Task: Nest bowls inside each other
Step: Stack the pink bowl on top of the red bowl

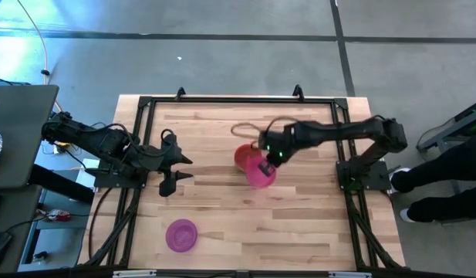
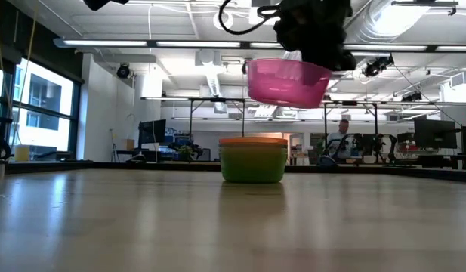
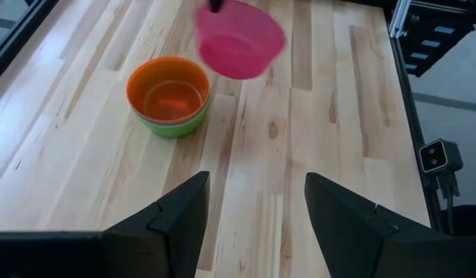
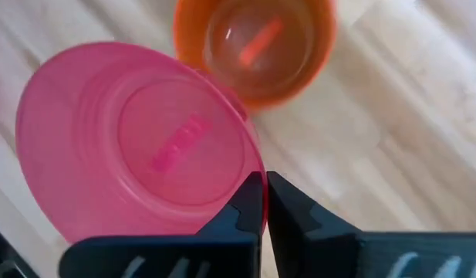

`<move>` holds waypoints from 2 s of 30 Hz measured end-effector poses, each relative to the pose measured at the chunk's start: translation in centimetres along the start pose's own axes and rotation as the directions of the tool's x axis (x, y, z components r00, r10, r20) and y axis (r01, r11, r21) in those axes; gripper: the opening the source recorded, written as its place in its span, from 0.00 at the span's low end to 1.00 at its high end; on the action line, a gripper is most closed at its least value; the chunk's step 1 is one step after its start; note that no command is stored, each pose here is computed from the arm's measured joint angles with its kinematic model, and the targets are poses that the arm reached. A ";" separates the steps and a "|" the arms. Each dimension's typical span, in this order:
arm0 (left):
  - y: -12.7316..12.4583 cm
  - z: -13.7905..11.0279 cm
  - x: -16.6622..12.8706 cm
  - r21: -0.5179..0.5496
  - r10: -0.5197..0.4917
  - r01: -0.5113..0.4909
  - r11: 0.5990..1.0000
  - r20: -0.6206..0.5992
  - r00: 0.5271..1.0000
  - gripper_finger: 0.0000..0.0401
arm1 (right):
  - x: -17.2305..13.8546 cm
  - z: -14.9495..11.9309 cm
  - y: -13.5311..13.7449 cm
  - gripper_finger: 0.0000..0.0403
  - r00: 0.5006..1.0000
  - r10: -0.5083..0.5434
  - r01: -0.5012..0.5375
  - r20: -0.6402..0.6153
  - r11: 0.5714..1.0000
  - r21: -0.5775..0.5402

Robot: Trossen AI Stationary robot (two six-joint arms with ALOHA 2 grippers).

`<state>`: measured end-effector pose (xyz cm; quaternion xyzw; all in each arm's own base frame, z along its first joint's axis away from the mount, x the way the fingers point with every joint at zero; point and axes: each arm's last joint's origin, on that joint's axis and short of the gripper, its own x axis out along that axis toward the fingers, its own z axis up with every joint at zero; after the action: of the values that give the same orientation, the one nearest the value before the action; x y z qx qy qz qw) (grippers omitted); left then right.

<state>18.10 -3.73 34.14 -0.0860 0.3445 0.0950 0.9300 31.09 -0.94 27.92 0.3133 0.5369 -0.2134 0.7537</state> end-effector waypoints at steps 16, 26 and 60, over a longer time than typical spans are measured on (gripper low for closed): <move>0.1 0.0 0.0 0.014 0.018 -0.018 1.000 0.004 1.000 0.50 | 2.9 5.5 -3.8 0.00 1.000 0.012 -0.013 0.009 0.992 0.128; 0.1 0.0 0.0 0.013 0.022 -0.022 1.000 0.006 1.000 0.50 | 5.7 6.9 -4.8 0.00 1.000 0.006 -0.003 -0.021 0.989 0.150; 0.1 0.1 0.0 0.011 0.037 -0.038 0.999 0.020 0.999 0.50 | 9.2 5.8 -3.1 0.00 0.987 0.027 -0.005 -0.157 0.991 0.136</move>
<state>18.13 -3.63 34.20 -0.0736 0.3375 0.1114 0.9318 36.03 -7.09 19.79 0.3840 0.5770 -0.2176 0.6872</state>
